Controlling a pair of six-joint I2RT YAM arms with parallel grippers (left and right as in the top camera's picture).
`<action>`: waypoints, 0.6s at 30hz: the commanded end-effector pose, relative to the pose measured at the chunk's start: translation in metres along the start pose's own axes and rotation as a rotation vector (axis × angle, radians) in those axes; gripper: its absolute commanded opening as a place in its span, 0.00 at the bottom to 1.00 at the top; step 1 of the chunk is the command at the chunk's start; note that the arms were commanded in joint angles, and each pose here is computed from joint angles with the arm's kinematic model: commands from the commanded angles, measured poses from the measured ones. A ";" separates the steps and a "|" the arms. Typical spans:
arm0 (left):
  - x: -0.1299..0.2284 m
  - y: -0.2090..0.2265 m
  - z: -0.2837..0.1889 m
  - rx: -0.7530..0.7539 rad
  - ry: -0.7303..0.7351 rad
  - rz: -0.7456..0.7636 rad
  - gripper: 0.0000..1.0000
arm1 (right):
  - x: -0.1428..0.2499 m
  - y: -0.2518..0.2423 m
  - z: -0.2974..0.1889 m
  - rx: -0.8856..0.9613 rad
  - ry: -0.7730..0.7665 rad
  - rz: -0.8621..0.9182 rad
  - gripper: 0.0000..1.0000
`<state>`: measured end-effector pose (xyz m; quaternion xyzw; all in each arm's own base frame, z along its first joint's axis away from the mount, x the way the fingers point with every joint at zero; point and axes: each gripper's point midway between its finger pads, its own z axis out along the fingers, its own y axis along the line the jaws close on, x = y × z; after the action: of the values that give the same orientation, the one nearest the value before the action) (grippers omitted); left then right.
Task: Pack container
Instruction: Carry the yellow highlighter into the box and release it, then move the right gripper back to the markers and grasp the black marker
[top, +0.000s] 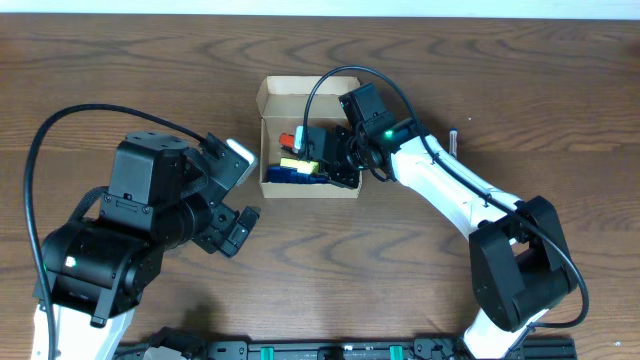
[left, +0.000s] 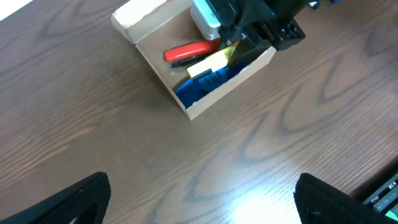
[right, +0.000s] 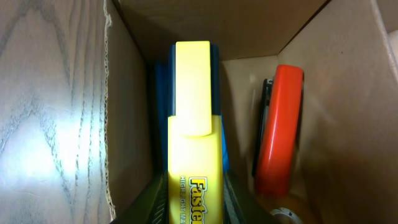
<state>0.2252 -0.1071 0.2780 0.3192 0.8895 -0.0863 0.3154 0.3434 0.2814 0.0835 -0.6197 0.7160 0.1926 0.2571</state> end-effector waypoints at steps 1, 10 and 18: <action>-0.004 0.002 -0.005 -0.010 -0.014 0.015 0.95 | -0.009 0.003 0.001 -0.018 -0.023 -0.029 0.24; -0.004 0.002 -0.005 -0.010 -0.014 0.015 0.95 | -0.015 -0.003 0.001 0.004 -0.045 -0.012 0.64; -0.004 0.002 -0.005 -0.010 -0.014 0.015 0.95 | -0.038 -0.014 -0.024 0.065 -0.111 0.075 0.74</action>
<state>0.2252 -0.1071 0.2780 0.3192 0.8895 -0.0863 0.3154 0.3516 0.2869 0.0907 -0.6018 0.7229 0.1973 0.2761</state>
